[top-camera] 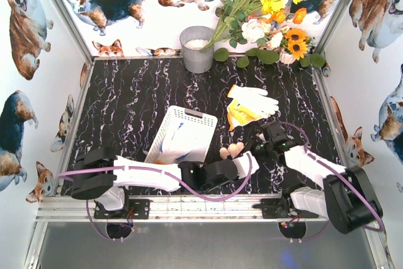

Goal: Put the gloves into the storage basket
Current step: Pick up the glove from the center of the board.

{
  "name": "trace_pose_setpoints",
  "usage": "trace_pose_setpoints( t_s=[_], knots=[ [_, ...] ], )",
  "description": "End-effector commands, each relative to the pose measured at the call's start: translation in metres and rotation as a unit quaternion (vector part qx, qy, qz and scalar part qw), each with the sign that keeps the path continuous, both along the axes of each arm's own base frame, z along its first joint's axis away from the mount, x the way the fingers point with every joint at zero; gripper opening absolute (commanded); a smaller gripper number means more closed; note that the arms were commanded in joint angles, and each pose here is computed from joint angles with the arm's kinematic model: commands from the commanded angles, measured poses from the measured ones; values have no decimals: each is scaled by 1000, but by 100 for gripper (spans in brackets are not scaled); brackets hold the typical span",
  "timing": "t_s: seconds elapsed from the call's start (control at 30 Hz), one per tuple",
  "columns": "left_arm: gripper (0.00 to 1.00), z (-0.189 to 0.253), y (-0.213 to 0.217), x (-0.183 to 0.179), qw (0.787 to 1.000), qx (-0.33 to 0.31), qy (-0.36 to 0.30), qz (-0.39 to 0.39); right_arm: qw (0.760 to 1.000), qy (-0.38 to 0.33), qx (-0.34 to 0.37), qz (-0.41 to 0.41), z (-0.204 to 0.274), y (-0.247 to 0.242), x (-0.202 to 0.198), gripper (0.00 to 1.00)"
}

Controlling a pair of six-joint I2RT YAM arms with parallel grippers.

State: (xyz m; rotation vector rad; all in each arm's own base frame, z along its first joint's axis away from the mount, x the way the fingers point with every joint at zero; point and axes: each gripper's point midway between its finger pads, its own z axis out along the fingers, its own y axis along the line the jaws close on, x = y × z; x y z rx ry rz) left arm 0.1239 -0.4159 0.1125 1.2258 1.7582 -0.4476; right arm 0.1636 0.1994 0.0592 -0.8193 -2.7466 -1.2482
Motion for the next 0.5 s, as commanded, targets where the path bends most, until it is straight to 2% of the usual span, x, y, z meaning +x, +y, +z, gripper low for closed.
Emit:
trace_pose_setpoints(
  t_s=[0.0, 0.2, 0.47],
  knots=[
    [0, 27, 5, -5, 1000, 0, -14, -20, 997, -70, 28, -18, 36, -1, 20, 0],
    [0, 45, 31, 6, 998, 46, -43, -25, 985, -157, 42, -57, 89, -2, 48, 0],
    [0, 60, 86, 36, 979, 170, -108, -31, 951, -293, 52, -86, 161, 9, 83, 0]
  ],
)
